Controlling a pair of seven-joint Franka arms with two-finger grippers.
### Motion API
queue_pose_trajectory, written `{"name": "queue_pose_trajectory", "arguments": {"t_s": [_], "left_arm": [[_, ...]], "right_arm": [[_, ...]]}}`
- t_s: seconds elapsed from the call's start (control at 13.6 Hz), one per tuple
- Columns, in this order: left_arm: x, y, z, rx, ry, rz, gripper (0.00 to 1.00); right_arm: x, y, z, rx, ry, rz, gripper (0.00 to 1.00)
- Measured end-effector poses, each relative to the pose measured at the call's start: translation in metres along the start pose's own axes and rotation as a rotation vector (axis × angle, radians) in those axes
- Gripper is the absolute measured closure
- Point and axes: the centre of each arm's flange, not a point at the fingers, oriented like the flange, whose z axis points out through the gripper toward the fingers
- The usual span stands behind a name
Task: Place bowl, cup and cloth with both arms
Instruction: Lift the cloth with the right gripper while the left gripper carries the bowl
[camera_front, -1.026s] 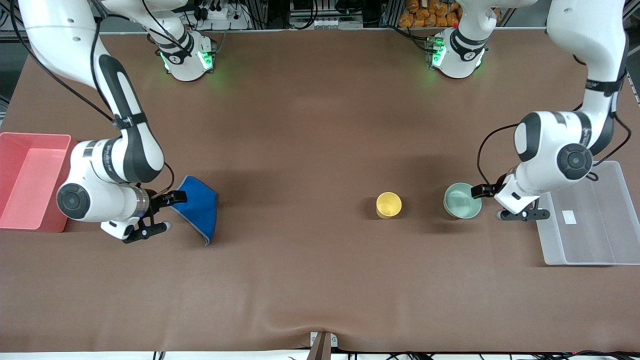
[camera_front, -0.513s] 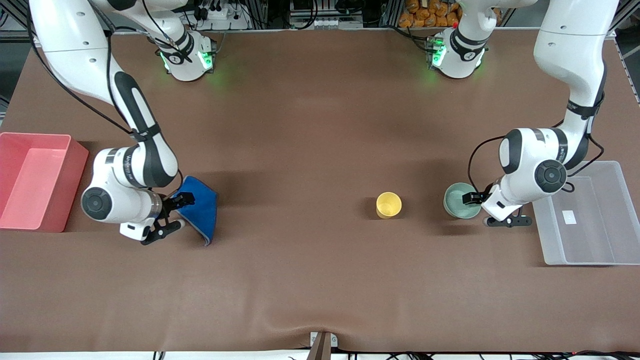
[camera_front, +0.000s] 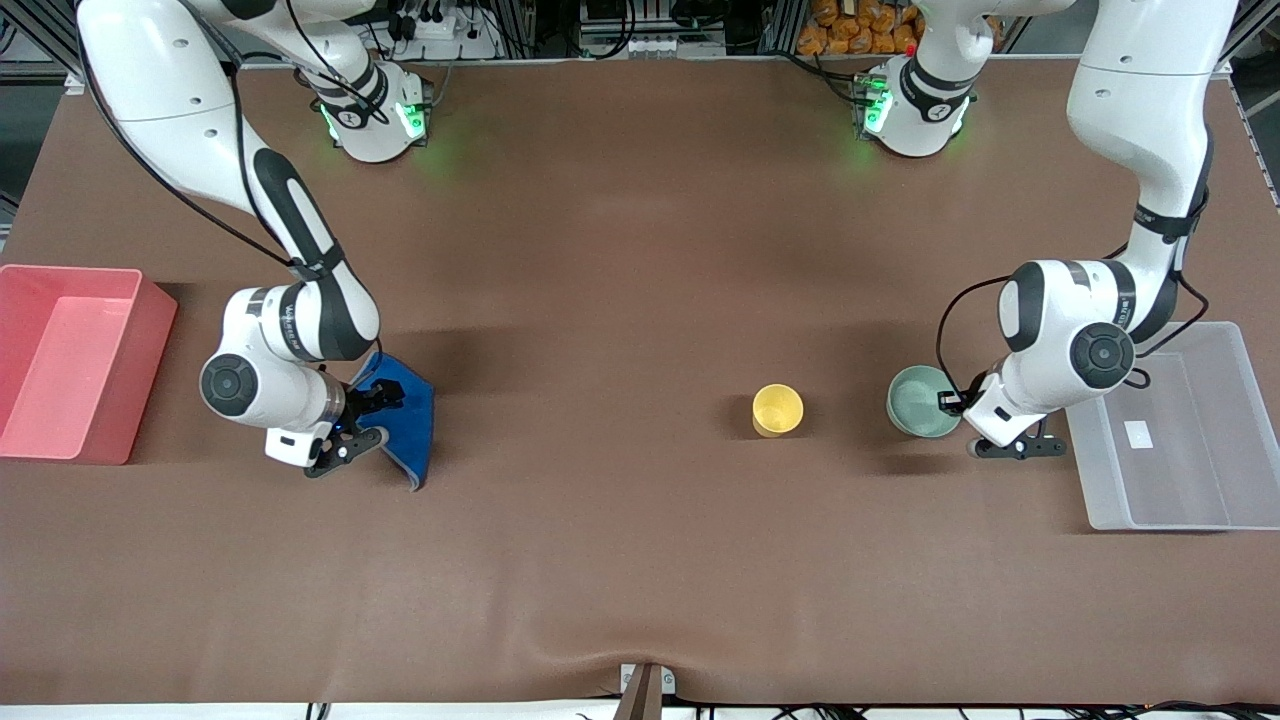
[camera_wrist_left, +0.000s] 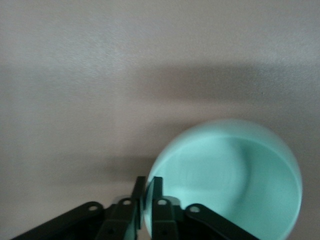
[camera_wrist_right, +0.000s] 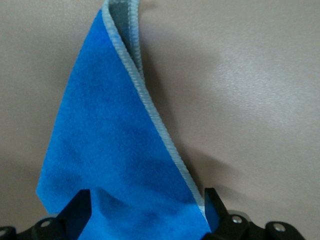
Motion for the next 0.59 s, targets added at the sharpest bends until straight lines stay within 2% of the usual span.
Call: {"name": "queue_pose_trajectory", "arguments": {"t_s": [0.29, 0.44, 0.59], "left_arm": [[0.012, -0.046, -0.068, -0.002, -0.012, -0.065, 0.97], [0.015, -0.080, -0.106, -0.007, -0.022, -0.081, 0.97], [0.014, -0.113, -0.138, -0.014, -0.029, -0.082, 0.97]], "right_arm": [[-0.003, -0.002, 0.004, 0.018, 0.000, 0.017, 0.00], [-0.004, -0.003, 0.007, 0.036, 0.002, 0.035, 0.19], [-0.005, -0.001, 0.006, 0.038, 0.005, 0.043, 0.46]]}}
